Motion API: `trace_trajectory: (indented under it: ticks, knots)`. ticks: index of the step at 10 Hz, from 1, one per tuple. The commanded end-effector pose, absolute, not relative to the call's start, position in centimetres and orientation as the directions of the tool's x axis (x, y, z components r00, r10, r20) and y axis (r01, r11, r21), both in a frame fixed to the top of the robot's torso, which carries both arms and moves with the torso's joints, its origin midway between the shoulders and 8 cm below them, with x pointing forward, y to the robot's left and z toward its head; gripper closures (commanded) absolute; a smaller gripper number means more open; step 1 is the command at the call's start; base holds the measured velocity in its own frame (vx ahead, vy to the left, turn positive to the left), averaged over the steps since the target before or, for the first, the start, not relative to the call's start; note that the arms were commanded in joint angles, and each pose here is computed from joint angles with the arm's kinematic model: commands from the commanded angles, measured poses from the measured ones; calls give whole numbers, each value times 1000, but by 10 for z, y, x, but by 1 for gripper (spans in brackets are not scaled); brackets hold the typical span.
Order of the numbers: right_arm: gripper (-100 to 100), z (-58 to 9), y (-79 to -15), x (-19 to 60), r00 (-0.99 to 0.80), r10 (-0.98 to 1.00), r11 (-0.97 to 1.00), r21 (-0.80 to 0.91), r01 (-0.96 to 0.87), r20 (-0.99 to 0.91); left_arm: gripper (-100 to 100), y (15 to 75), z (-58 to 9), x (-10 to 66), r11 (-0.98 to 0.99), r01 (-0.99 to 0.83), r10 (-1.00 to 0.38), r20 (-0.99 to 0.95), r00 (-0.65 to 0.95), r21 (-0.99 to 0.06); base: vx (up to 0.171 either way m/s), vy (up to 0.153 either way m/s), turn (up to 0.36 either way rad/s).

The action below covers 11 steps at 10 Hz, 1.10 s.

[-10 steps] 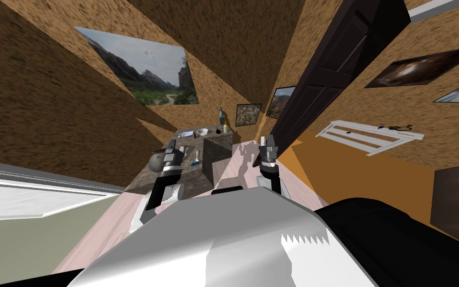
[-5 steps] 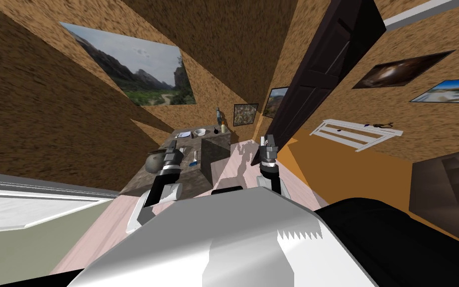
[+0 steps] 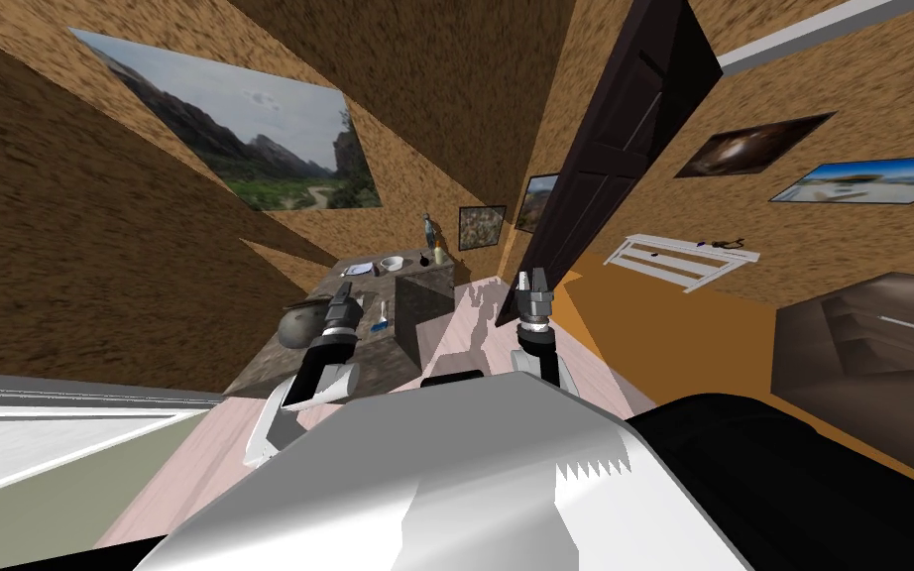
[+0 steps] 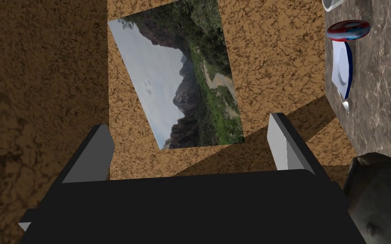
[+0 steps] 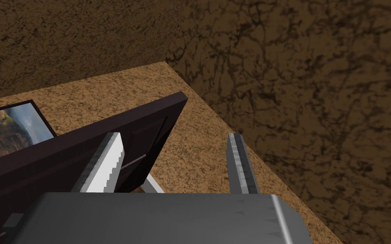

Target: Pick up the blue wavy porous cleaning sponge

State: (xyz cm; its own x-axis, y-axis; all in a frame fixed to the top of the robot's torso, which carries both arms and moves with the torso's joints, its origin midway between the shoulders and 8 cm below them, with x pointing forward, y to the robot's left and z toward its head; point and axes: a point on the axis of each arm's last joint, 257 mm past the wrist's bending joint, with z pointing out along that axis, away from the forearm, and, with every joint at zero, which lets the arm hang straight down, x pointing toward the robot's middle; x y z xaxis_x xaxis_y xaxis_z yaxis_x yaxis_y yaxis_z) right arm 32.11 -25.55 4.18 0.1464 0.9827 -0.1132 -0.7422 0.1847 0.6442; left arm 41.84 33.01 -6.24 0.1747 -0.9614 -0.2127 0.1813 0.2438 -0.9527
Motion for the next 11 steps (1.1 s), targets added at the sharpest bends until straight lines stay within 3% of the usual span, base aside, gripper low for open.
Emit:
trace_trajectory:
  ticks: [1,11]
  knots:
    - [0,42,-255,321,146,983,185,644,-742,-113,-100,334,-71,421,240,144,-961,-213,179,-960,-15,-2,26]
    - [0,42,-255,321,146,983,185,644,-742,-113,-100,377,-106,422,215,-62,-940,-224,258,-975,-19,-7,-76]
